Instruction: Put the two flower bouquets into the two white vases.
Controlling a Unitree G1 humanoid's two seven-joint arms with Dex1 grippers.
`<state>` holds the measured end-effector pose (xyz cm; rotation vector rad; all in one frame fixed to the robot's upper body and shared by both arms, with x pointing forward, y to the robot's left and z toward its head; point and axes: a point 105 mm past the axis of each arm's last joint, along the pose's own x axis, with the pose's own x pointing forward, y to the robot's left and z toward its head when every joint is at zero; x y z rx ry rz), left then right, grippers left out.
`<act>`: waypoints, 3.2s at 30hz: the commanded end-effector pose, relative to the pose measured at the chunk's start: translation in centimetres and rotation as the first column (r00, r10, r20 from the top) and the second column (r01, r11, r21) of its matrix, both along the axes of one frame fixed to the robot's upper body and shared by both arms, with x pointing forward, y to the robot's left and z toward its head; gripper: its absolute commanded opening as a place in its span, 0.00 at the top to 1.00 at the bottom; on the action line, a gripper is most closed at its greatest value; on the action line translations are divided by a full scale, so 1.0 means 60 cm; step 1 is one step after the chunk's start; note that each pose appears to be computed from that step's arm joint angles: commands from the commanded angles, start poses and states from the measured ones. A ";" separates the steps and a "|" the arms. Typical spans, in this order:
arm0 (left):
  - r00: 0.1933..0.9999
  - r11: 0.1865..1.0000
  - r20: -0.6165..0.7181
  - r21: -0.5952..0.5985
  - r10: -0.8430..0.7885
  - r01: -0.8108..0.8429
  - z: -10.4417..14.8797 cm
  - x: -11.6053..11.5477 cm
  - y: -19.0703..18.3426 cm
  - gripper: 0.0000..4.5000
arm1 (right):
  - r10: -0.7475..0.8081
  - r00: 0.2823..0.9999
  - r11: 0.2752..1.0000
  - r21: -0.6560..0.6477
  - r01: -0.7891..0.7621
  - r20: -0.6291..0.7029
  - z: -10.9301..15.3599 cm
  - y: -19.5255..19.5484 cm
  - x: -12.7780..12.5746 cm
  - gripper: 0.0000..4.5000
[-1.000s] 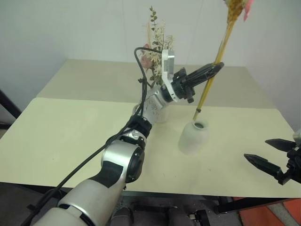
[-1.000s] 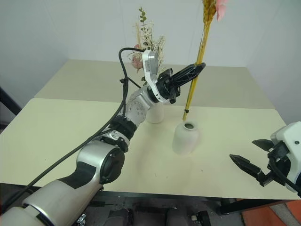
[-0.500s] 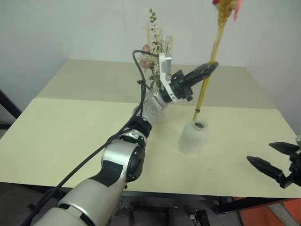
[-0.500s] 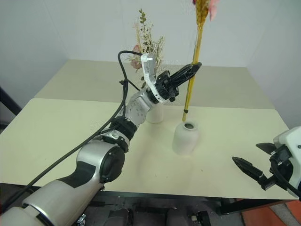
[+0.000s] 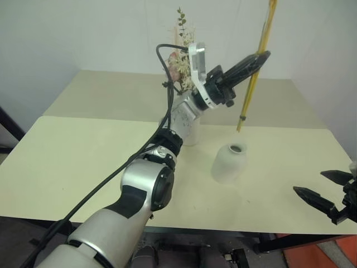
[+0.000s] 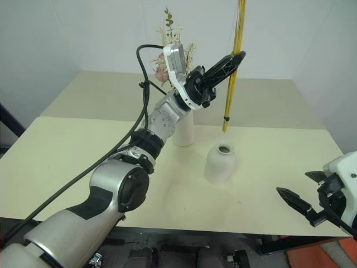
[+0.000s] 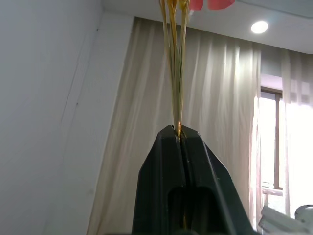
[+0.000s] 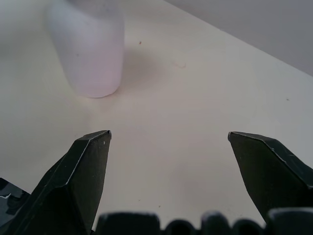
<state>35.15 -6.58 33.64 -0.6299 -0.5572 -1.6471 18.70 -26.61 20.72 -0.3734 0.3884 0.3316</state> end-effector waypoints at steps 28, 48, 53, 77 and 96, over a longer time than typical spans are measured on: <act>0.967 0.973 -0.222 0.161 -0.125 0.163 -0.112 -0.054 -0.130 0.99 | -0.042 0.998 0.999 -0.025 0.042 0.037 0.006 -0.007 0.000 0.00; 0.985 0.962 -0.056 0.214 -0.163 0.172 -0.123 -0.072 -0.116 0.37 | -0.037 0.998 0.999 -0.034 0.038 0.043 0.011 -0.012 0.006 0.00; 0.976 0.912 0.110 0.388 -0.190 0.134 -0.155 -0.071 -0.082 0.09 | -0.035 0.998 0.999 -0.036 0.037 0.044 0.012 -0.016 0.015 0.00; 0.799 0.623 0.416 0.502 0.435 -0.600 -0.096 -0.065 0.360 0.09 | 0.019 0.999 0.996 -0.090 -0.017 0.031 0.048 -0.069 0.069 0.00; 0.605 0.314 0.557 0.533 0.569 -0.786 -0.078 -0.137 0.476 0.09 | 0.158 0.986 0.987 -0.051 -0.155 0.056 0.093 -0.078 0.072 0.00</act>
